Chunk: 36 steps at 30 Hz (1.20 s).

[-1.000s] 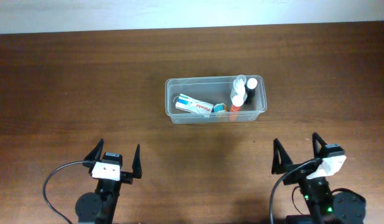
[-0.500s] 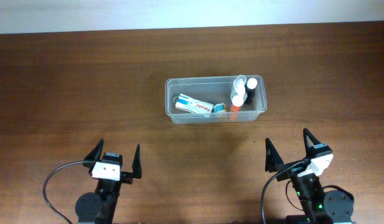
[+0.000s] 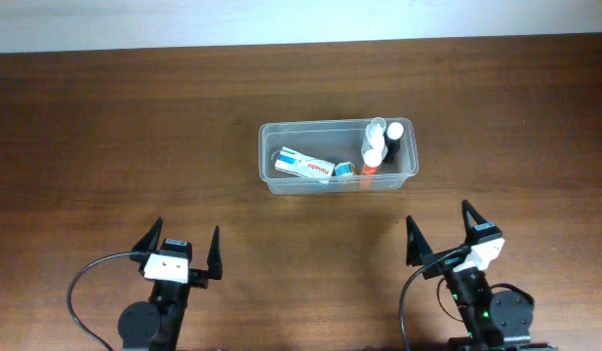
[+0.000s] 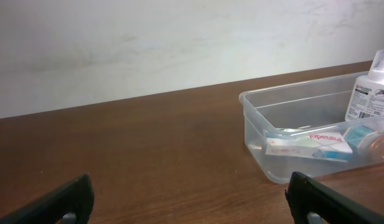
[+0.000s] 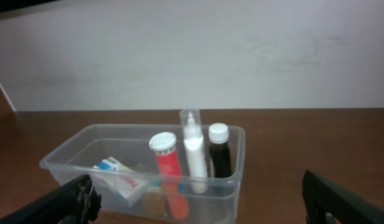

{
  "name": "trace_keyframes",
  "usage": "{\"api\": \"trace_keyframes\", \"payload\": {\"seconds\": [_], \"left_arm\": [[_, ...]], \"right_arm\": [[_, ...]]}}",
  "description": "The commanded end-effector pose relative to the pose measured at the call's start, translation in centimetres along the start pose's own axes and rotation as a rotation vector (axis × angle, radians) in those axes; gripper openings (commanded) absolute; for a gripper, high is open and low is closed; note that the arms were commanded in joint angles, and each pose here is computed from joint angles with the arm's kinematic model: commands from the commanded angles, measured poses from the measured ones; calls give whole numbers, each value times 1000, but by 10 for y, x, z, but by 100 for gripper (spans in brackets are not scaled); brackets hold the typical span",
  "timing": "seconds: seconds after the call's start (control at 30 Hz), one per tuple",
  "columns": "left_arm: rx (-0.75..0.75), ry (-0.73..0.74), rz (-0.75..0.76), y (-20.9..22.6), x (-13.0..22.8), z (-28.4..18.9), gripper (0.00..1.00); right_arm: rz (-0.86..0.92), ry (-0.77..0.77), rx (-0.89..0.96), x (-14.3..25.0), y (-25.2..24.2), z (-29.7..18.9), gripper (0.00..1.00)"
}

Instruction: Pack container

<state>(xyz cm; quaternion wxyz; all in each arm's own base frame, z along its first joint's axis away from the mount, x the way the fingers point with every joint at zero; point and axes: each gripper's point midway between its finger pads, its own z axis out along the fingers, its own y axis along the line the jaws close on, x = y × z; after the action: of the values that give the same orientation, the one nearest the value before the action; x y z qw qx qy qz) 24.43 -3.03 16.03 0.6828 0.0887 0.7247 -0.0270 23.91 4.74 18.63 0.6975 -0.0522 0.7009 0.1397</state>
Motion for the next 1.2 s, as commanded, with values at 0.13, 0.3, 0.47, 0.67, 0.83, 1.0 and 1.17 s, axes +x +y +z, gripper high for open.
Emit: {"api": "trace_keyframes", "payload": {"seconds": [0.13,0.3,0.47,0.67,0.83,1.0,1.17], "left_arm": [[3,-3,16,0,0,0,99],[3,-2,16,0,0,0,99],[3,-3,16,0,0,0,99],[3,-3,16,0,0,0,99],[3,-3,16,0,0,0,99],[3,-3,16,0,0,0,99],[3,-3,16,0,0,0,99]], "right_arm": [[-40,25,-42,15,8,2,98],[-30,57,-38,23,7,1,98],[-24,68,-37,25,7,1,98],[-25,67,-36,25,7,1,98],[-25,67,-36,25,7,1,98],[-25,67,-36,25,7,1,98],[-25,67,-36,25,7,1,98]]}}
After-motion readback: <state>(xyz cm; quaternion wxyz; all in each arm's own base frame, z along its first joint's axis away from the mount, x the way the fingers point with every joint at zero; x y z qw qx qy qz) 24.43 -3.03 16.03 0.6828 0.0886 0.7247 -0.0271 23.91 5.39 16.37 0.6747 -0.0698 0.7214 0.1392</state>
